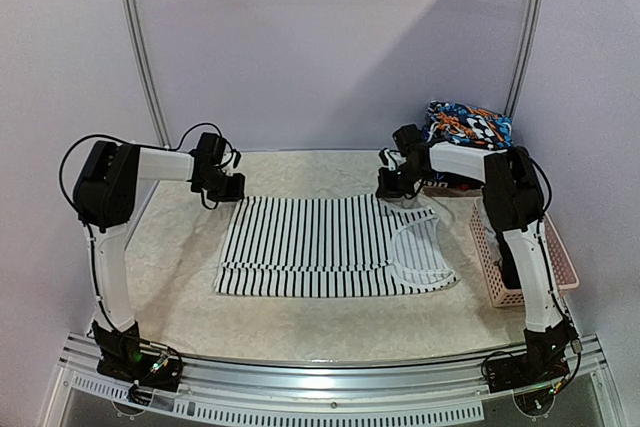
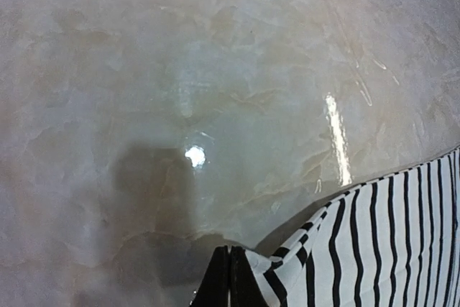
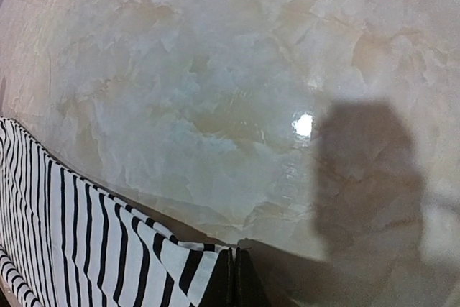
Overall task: Fold and stack the mixed laundry pile
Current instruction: Fold the 1/3-folded tank top at the center of the board.
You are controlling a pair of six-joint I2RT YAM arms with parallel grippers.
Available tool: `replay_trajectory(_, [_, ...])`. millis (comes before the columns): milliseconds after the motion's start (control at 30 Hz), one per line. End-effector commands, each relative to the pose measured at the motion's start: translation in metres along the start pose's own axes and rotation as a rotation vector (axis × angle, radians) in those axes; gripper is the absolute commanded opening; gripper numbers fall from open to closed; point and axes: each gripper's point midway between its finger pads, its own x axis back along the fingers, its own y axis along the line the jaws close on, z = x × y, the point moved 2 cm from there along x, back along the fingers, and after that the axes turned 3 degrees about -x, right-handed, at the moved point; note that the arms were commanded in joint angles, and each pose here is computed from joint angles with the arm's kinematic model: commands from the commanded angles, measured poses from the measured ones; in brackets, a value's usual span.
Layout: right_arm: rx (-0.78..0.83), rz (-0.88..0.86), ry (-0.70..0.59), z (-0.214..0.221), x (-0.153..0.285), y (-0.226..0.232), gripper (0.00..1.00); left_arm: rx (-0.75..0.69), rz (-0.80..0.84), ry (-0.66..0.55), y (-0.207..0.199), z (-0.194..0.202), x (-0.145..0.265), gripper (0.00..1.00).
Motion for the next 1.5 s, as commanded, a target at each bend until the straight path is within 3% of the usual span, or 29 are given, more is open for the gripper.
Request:
replay_trajectory(0, [0.031, -0.01, -0.044, -0.01, 0.027, 0.01, 0.0, -0.009, 0.021, -0.022, -0.012, -0.005, 0.016, 0.0])
replay_trajectory(1467, [0.081, 0.012, -0.069, 0.023, 0.066, 0.026, 0.0, -0.012, -0.002, -0.045, -0.014, 0.026, 0.05, 0.0])
